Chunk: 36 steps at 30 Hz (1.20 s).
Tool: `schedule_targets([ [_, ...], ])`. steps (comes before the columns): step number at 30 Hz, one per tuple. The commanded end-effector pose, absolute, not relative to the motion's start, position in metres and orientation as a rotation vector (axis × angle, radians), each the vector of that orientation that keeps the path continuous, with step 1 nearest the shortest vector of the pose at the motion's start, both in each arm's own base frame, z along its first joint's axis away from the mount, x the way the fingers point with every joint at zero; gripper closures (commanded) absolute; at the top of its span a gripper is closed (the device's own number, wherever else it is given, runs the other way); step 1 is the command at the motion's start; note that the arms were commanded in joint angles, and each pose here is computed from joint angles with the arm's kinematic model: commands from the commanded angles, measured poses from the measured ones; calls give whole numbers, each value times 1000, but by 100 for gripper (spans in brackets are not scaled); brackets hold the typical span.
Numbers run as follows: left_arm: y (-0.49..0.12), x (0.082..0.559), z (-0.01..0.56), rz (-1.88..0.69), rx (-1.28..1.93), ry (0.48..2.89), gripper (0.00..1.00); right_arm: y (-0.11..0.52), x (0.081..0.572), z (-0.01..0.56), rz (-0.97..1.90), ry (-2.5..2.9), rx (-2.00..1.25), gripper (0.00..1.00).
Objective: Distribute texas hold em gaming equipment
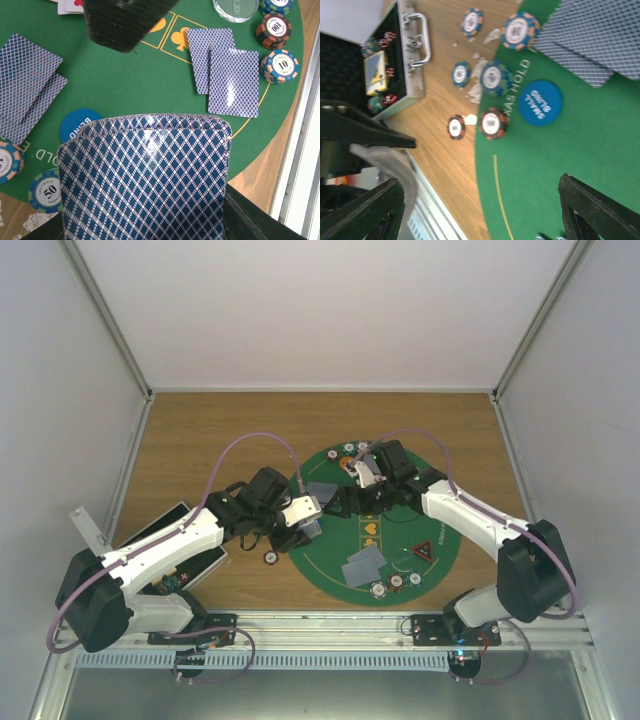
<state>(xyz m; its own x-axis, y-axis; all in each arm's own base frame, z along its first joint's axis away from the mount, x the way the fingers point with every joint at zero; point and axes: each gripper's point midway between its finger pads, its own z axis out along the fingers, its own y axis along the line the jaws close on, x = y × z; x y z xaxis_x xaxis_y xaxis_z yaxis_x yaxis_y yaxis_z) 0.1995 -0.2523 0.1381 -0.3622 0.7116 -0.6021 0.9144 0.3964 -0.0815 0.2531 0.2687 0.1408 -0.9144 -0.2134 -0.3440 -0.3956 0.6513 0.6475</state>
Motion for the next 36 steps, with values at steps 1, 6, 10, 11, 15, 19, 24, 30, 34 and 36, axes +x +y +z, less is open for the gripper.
schedule_targets([
  [1,-258,204,150,-581,1371,2114,47,291,250,175,1302,2456,-546,14],
  [6,-256,207,149,-561,1366,2117,47,271,272,131,980,2659,-394,15],
  [10,-251,214,149,-543,1337,2132,47,240,290,106,639,2787,-242,19],
  [11,-250,215,150,-541,1330,2134,47,230,291,103,558,2806,-220,19],
  [15,-245,221,152,-539,1299,2137,47,182,276,87,242,2883,-94,16],
  [19,-244,221,152,-544,1292,2140,47,143,249,69,99,2953,73,15],
  [24,-245,220,153,-559,1291,2134,47,109,230,58,120,2960,401,3],
  [30,-244,219,154,-558,1287,2126,47,82,217,54,190,2894,707,1],
  [34,-243,219,154,-553,1285,2124,47,57,207,42,197,2856,907,0],
  [36,-243,219,154,-553,1284,2123,47,50,201,37,181,2863,939,0],
])
